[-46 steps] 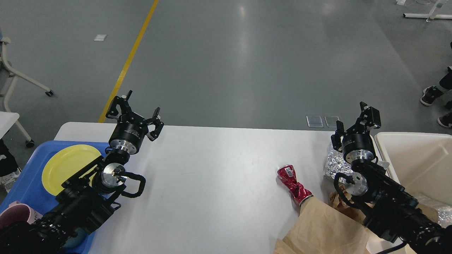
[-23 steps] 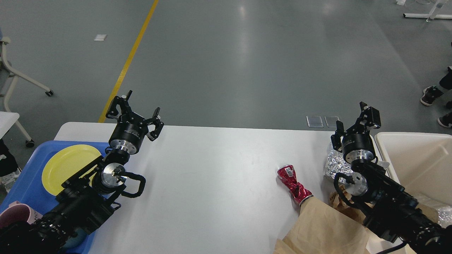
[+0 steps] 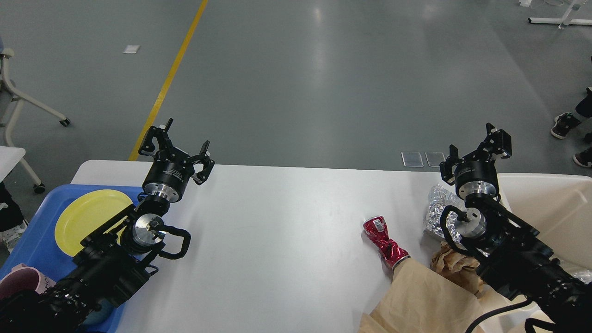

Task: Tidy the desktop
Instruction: 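Raise the right gripper up and away from the bin, then lower the right gripper toward the brown paper bag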

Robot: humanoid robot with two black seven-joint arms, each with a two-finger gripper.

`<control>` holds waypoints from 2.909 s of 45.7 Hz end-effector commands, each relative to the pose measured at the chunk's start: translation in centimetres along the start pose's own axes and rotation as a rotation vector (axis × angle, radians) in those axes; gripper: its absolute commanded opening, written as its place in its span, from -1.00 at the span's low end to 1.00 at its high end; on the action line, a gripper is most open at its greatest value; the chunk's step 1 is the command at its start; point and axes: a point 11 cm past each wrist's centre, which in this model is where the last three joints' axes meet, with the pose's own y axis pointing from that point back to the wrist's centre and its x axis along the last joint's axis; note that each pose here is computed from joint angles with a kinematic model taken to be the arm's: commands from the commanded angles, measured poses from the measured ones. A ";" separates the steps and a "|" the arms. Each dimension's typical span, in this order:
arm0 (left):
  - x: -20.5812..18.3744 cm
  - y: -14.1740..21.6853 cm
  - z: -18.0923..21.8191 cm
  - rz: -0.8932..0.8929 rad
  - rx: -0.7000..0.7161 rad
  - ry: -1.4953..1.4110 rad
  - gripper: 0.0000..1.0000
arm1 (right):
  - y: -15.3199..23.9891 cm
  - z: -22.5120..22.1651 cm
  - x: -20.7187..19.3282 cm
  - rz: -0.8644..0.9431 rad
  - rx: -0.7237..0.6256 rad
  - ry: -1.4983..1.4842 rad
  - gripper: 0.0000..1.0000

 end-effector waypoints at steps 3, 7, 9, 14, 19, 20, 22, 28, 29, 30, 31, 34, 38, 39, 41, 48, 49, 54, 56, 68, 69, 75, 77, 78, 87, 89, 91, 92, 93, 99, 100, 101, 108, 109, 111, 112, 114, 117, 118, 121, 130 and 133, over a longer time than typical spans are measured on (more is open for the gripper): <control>0.0 0.0 0.0 0.000 0.000 0.001 0.92 | -3.8 -6.5 -5.0 -0.146 0.109 0.145 1.00; 0.0 0.0 0.0 0.000 0.000 0.000 0.92 | -5.4 -9.4 -7.6 -0.195 0.166 0.212 1.00; 0.0 0.0 0.0 0.000 0.000 0.000 0.92 | -5.9 -10.8 -8.6 -0.209 0.192 0.235 1.00; 0.0 0.0 0.0 0.000 0.000 0.000 0.92 | -6.7 -13.4 -11.4 -0.260 0.242 0.267 1.00; 0.0 0.0 0.0 0.000 0.000 0.000 0.92 | -7.0 -15.3 -13.0 -0.295 0.277 0.310 1.00; 0.0 0.0 0.0 0.000 0.000 0.000 0.92 | -7.1 -15.7 -13.0 -0.297 0.284 0.321 1.00; 0.0 0.0 0.0 0.000 0.000 0.000 0.92 | -7.2 -16.5 -12.9 -0.300 0.297 0.345 1.00; 0.0 0.0 0.0 0.000 0.000 0.000 0.92 | -7.4 -17.5 -13.1 -0.309 0.312 0.366 1.00; 0.1 0.1 0.0 0.003 0.000 0.001 0.92 | -7.4 -17.5 -13.1 -0.308 0.313 0.367 1.00; 0.2 0.1 0.0 0.005 -0.001 0.002 0.92 | -7.4 -17.5 -13.1 -0.308 0.312 0.368 1.00; 0.3 0.2 0.0 0.006 0.000 0.002 0.92 | -7.4 -17.5 -13.0 -0.308 0.312 0.370 1.00; 0.3 0.2 0.0 0.006 0.000 0.002 0.92 | -7.4 -17.7 -12.8 -0.305 0.314 0.374 1.00; 0.3 0.2 0.0 0.006 0.000 0.002 0.92 | -7.6 -18.8 -11.7 -0.284 0.329 0.388 1.00; 0.3 0.2 0.0 0.006 0.000 0.002 0.92 | -7.6 -19.1 -11.4 -0.279 0.332 0.392 1.00; 0.2 0.2 0.0 0.005 0.000 0.002 0.92 | -7.6 -19.3 -11.4 -0.277 0.335 0.392 1.00; 0.2 0.2 -0.1 -0.001 0.001 0.004 0.92 | -7.7 -19.7 -9.8 -0.253 0.336 0.410 1.00; 0.2 0.2 0.0 -0.001 0.000 0.005 0.92 | -7.7 -19.8 -9.5 -0.248 0.336 0.413 1.00; 0.2 0.2 0.0 -0.001 0.000 0.005 0.92 | -7.7 -19.8 -9.2 -0.243 0.335 0.417 1.00; 0.2 0.2 0.0 -0.001 0.000 0.005 0.92 | -7.7 -20.0 -9.1 -0.241 0.337 0.417 1.00; 0.2 0.2 -0.1 -0.001 0.001 0.006 0.92 | -7.7 -19.9 -8.3 -0.229 0.333 0.424 1.00; 0.2 0.2 -0.1 -0.002 0.000 0.006 0.92 | -7.7 -19.8 -8.4 -0.230 0.332 0.423 1.00; 0.2 0.2 -0.1 -0.004 0.002 0.006 0.92 | -7.6 -18.9 -9.3 -0.248 0.319 0.412 1.00; 0.1 0.2 -0.1 -0.005 0.001 0.006 0.92 | -7.6 -18.6 -9.5 -0.252 0.316 0.412 1.00; 0.2 0.2 -0.1 -0.004 0.002 0.006 0.92 | -7.6 -18.6 -9.4 -0.250 0.315 0.413 1.00; 0.1 0.2 -0.1 -0.006 0.001 0.006 0.92 | -7.6 -18.7 -9.7 -0.254 0.318 0.412 1.00; 0.1 0.2 -0.1 -0.005 0.001 0.006 0.92 | -7.6 -18.5 -9.7 -0.258 0.314 0.426 1.00; 0.1 0.2 -0.1 -0.006 0.000 0.006 0.92 | -7.6 -18.4 -9.6 -0.262 0.308 0.454 1.00; 0.1 0.2 -0.1 -0.006 0.000 0.006 0.92 | -7.6 -18.3 -9.4 -0.262 0.307 0.468 1.00; 0.1 0.2 -0.1 -0.006 0.000 0.006 0.92 | -7.7 -18.3 -9.2 -0.259 0.306 0.484 1.00; 0.2 0.2 0.0 -0.004 -0.001 0.004 0.92 | -7.9 -18.9 -8.1 -0.247 0.307 0.572 1.00; 0.2 0.2 0.0 -0.004 -0.001 0.004 0.92 | -7.9 -19.0 -7.8 -0.243 0.308 0.586 1.00; 0.2 0.2 0.0 -0.004 -0.001 0.004 0.92 | -7.9 -19.2 -7.6 -0.242 0.309 0.606 1.00; 0.2 0.2 0.0 -0.004 -0.001 0.004 0.92 | -8.0 -20.5 -5.5 -0.242 0.298 0.780 1.00; 0.2 0.2 0.0 -0.004 -0.001 0.004 0.92 | -8.0 -20.5 -5.3 -0.245 0.293 0.797 1.00; 0.2 0.2 0.0 -0.004 -0.001 0.004 0.92 | -7.9 -20.2 -4.9 -0.256 0.274 0.831 1.00; 0.2 0.2 0.0 -0.004 -0.001 0.004 0.92 | -7.8 -20.2 -4.5 -0.261 0.267 0.851 1.00; 0.2 0.2 0.0 -0.004 -0.001 0.004 0.92 | -7.7 -20.7 -3.6 -0.258 0.257 0.881 1.00; 0.2 0.2 0.0 -0.004 -0.001 0.004 0.92 | -7.5 -20.8 -3.1 -0.278 0.235 0.932 1.00; 0.2 0.2 0.0 -0.004 -0.001 0.004 0.92 | -7.3 -20.8 -3.3 -0.299 0.222 0.953 1.00; 0.2 0.2 0.0 -0.003 -0.003 0.005 0.92 | -6.8 -20.7 -3.3 -0.343 0.183 1.006 1.00; 0.2 0.2 0.0 -0.004 -0.001 0.004 0.92 | -3.8 -17.3 -1.2 -0.488 -0.043 1.181 1.00; 0.2 0.2 0.0 -0.003 -0.003 0.005 0.92 | -3.1 -16.5 -0.1 -0.511 -0.111 1.250 1.00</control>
